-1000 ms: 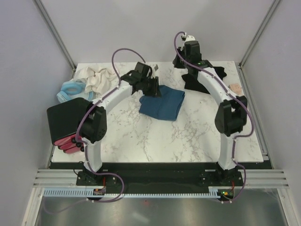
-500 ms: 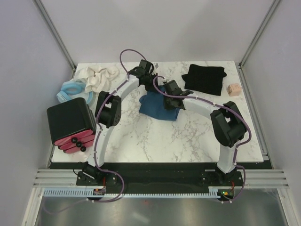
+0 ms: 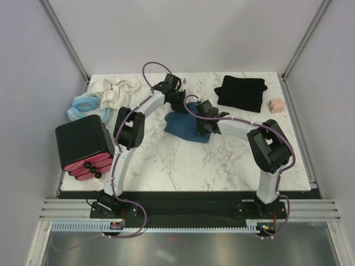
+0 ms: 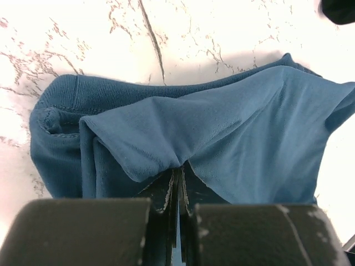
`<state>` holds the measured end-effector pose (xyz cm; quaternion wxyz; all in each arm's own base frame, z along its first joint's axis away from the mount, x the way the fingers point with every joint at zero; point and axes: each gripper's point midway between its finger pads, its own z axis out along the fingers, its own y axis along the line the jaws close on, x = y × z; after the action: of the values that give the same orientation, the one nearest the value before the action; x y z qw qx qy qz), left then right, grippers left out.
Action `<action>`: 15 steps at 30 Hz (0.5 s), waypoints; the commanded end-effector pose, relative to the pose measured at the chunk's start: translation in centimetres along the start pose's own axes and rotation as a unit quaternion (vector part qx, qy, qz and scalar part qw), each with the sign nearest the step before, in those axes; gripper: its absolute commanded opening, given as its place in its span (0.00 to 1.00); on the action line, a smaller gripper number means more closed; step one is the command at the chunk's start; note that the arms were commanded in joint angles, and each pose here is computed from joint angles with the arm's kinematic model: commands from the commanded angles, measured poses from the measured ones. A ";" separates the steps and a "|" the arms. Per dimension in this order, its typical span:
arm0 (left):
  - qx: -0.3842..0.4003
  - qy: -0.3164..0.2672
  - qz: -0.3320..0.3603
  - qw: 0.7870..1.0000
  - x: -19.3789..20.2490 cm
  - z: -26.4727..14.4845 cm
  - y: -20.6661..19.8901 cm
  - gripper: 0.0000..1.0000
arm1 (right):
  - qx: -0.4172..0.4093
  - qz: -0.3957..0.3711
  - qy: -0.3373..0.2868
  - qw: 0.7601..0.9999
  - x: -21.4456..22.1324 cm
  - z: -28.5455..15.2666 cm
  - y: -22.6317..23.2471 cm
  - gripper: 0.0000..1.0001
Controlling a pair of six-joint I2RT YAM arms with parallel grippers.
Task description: Fold and stack the t-shirts
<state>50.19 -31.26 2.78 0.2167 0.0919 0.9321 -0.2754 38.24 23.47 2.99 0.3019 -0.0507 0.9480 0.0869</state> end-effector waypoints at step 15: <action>-0.055 -0.048 -0.026 0.997 -3.3 1.5 6.2 0.02 | 0.022 -0.011 0.011 1.000 1.8 -4.9 -2.2 0.00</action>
<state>51.67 -31.19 2.64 0.2225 0.0795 0.9290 -0.2850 36.21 21.75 5.03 0.3167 -0.0430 0.9438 0.0846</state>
